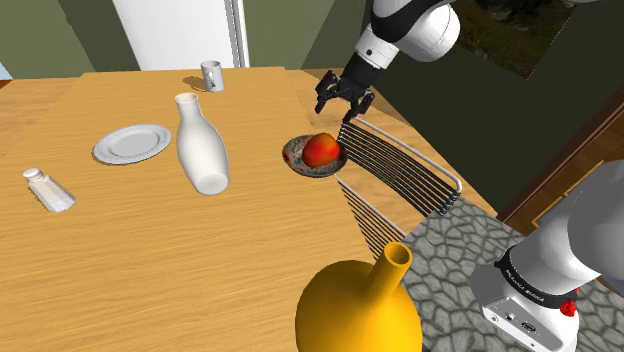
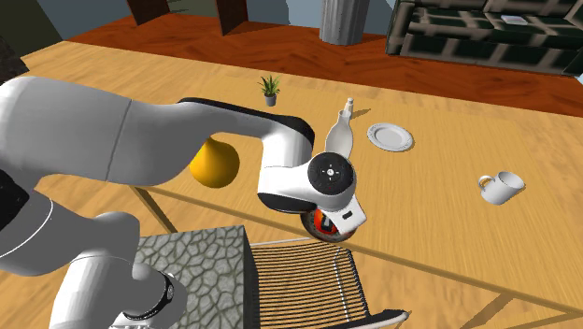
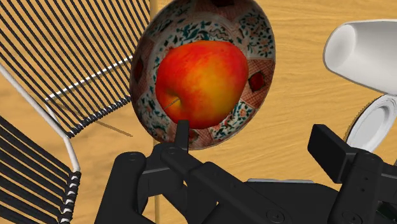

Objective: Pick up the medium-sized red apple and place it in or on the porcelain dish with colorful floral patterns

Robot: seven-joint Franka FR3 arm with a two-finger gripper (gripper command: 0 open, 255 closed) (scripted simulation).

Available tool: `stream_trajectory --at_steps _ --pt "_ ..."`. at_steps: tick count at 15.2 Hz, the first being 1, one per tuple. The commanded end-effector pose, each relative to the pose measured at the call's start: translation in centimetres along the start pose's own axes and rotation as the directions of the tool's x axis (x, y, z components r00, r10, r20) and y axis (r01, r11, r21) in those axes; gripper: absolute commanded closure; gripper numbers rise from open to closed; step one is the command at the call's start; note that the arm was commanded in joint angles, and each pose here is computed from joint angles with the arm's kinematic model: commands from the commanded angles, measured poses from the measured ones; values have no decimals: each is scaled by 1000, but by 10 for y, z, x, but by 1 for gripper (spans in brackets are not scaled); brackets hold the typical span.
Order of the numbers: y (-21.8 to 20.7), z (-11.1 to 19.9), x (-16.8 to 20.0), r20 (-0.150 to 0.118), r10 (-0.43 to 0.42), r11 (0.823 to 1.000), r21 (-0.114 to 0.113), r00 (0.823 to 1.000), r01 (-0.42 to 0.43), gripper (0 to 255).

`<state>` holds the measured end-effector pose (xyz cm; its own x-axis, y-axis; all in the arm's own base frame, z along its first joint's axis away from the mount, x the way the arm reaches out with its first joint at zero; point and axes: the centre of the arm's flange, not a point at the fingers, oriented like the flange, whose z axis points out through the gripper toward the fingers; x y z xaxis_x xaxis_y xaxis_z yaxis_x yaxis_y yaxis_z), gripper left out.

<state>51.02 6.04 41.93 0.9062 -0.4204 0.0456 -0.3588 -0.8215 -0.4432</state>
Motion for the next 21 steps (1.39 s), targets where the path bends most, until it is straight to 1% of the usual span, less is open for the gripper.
stream_trajectory --at_steps 1,6,14,15,21 --pt "7 9 -1 -10 34 999 29 999 -33 0" --pt "7 39 0 -10 34 999 29 999 -33 0" --pt "7 39 0 -10 34 999 29 999 -33 0" --pt "7 39 0 -10 34 999 29 999 -33 255" --pt "7 38 0 -10 34 999 29 999 -33 255"
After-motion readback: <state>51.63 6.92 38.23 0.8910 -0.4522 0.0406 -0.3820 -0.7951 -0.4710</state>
